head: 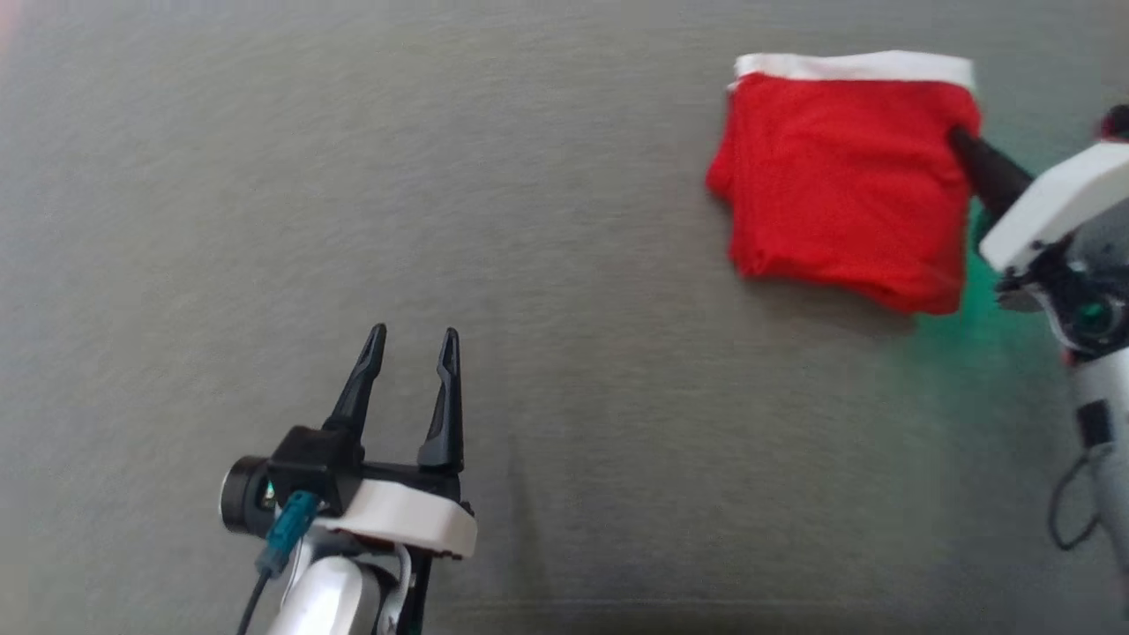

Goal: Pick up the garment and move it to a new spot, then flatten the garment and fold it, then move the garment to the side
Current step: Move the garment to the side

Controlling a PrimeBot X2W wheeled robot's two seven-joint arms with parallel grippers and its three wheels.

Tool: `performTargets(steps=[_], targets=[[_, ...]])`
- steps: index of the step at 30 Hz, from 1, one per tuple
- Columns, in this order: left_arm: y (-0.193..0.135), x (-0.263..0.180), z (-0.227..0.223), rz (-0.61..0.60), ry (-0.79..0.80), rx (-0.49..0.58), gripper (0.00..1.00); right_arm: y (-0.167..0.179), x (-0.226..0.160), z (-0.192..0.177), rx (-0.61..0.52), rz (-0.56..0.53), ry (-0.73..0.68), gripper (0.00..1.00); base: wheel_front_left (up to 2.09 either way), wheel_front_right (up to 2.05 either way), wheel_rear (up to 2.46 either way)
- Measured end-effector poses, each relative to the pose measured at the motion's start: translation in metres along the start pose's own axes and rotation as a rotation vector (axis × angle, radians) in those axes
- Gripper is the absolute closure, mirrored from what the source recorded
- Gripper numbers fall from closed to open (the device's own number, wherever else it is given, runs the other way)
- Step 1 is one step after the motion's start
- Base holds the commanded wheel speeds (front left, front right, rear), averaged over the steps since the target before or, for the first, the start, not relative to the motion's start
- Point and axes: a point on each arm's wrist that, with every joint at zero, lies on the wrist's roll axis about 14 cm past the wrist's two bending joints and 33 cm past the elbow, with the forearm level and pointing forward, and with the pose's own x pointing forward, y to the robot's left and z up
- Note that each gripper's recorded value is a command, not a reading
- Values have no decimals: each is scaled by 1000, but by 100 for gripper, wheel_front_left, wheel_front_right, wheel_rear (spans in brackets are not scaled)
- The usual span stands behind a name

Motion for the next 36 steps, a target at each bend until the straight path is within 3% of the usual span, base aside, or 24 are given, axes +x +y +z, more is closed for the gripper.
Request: performTargets(steps=[5,11,17,23,24,25,30,36], targets=[[-43,12,-4,-150,2,-7,0,-67,-62,24,9,-158,-86,100,0,0,0],[-73,24,-3,-248,-8,-17,0,-129,-123,40,13,-329,-132,100,0,0,0],[-60,23,-11,-213,15,-4,0,-159,-124,45,-81,-438,-59,100,0,0,0],[-35,20,-15,-139,29,13,0,-188,-120,78,-295,-594,13,100,0,0,0],[-31,19,-15,-125,29,16,0,-193,-120,83,-333,-624,24,65,0,0,0],[-26,19,-15,-110,30,18,0,-199,-120,88,-377,-655,34,0,0,0,0],[-10,15,-13,-55,27,28,0,-202,-117,100,-501,-707,23,0,0,0,0],[-14,9,-4,-60,4,16,0,-176,-125,133,-637,-681,-155,0,0,0,0]])
